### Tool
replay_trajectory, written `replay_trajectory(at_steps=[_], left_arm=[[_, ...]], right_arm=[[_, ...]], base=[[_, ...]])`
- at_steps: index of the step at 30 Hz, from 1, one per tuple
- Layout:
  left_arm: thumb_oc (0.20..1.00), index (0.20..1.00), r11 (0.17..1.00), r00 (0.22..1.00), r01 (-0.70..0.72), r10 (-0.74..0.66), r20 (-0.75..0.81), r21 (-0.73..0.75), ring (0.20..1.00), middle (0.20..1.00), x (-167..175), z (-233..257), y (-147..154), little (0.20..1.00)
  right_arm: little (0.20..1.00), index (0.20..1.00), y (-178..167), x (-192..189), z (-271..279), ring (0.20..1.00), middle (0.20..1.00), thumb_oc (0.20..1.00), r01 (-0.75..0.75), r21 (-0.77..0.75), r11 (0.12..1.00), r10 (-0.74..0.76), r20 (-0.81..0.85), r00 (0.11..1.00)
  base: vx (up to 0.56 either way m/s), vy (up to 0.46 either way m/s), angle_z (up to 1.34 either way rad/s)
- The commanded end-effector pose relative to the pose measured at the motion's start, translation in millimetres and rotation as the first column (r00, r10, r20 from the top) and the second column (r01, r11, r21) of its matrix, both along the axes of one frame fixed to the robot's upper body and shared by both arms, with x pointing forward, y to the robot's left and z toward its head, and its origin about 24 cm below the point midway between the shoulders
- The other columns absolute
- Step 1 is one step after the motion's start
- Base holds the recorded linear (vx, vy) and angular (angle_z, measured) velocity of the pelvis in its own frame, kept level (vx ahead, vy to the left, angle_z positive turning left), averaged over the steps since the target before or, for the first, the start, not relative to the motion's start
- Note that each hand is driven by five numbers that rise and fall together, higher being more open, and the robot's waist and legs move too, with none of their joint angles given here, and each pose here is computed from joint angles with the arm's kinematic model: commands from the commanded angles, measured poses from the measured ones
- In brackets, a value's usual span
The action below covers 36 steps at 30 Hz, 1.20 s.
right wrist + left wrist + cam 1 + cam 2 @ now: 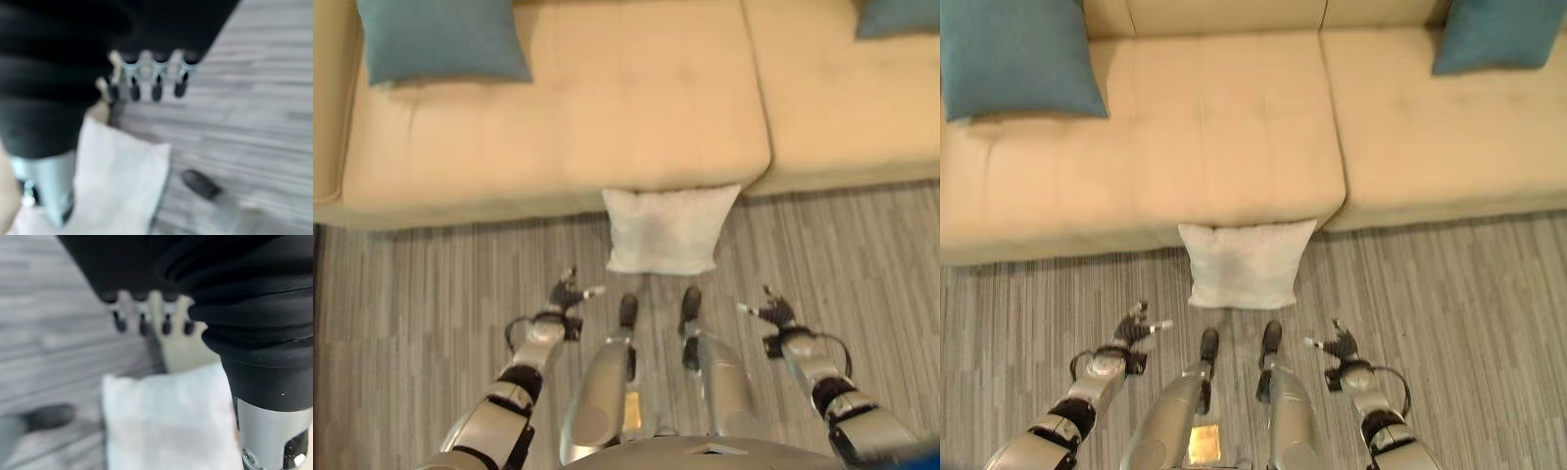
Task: Pick up all the scattered cushions and arrange them neatly on the sofa.
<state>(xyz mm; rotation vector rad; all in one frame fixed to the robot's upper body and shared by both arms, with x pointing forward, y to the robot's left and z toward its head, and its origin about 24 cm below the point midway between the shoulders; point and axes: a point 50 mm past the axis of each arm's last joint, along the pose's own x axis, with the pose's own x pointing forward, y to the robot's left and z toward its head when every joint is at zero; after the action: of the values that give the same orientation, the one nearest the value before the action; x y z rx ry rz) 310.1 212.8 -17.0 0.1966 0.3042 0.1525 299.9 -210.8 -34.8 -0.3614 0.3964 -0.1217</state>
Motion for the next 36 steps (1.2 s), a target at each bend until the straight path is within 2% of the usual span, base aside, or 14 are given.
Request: replay_trajectory(at_steps=[1,3,4,7,12,20,25,30,36], left_arm=[[1.0,1.0,0.985,0.976,-0.158,0.167,0.141,-0.071,1.0,1.0,17,26,9,1.0],[1.0,1.0,0.978,0.955,-0.186,0.204,0.216,-0.099,1.0,1.0,34,51,9,1.0],[1.0,1.0,0.978,0.955,-0.186,0.204,0.216,-0.099,1.0,1.0,34,51,9,1.0],[1.0,1.0,0.976,0.888,-0.186,0.217,0.406,-0.115,1.0,1.0,70,124,8,1.0],[1.0,1.0,0.961,0.815,-0.217,0.275,0.509,-0.172,1.0,1.0,86,180,17,1.0],[1.0,1.0,0.941,0.745,-0.189,0.324,0.584,-0.281,1.0,1.0,87,213,25,1.0],[1.0,1.0,0.951,0.725,-0.147,0.292,0.624,-0.273,1.0,1.0,86,228,26,1.0],[1.0,1.0,0.97,0.701,-0.071,0.214,0.68,-0.233,1.0,1.0,89,251,14,1.0],[1.0,1.0,0.983,0.652,0.032,0.118,0.749,-0.183,1.0,1.0,92,287,-16,1.0]], right_arm=[[1.0,1.0,-17,23,41,1.0,1.0,1.0,0.064,-0.077,0.995,-0.049,0.185,0.981],[1.0,1.0,-20,43,73,1.0,1.0,1.0,0.087,-0.1,0.991,-0.055,0.286,0.957],[1.0,1.0,-20,43,73,1.0,1.0,1.0,0.087,-0.1,0.991,-0.055,0.286,0.957],[1.0,1.0,-27,80,157,1.0,1.0,1.0,0.155,-0.126,0.98,-0.069,0.513,0.856],[1.0,1.0,-33,95,225,1.0,1.0,1.0,0.204,-0.147,0.968,-0.06,0.653,0.755],[1.0,1.0,-46,93,263,1.0,1.0,1.0,0.243,-0.122,0.962,-0.079,0.731,0.678],[1.0,1.0,-54,91,272,1.0,1.0,1.0,0.25,-0.114,0.961,-0.083,0.747,0.659],[1.0,1.0,-51,92,293,1.0,1.0,1.0,0.221,-0.15,0.964,-0.027,0.768,0.64],[1.0,1.0,-30,96,326,1.0,1.0,1.0,0.164,-0.205,0.965,0.068,0.799,0.598]], base=[[-0.13,0.045,0.01],[0.0,0.022,-0.05],[0.02,0.023,-0.05],[-0.04,0.025,-0.04],[0.04,0.017,0.0],[0.04,-0.001,-0.04],[0.03,0.012,0.01],[0.03,0.008,-0.04],[0.01,0.003,0.0]])
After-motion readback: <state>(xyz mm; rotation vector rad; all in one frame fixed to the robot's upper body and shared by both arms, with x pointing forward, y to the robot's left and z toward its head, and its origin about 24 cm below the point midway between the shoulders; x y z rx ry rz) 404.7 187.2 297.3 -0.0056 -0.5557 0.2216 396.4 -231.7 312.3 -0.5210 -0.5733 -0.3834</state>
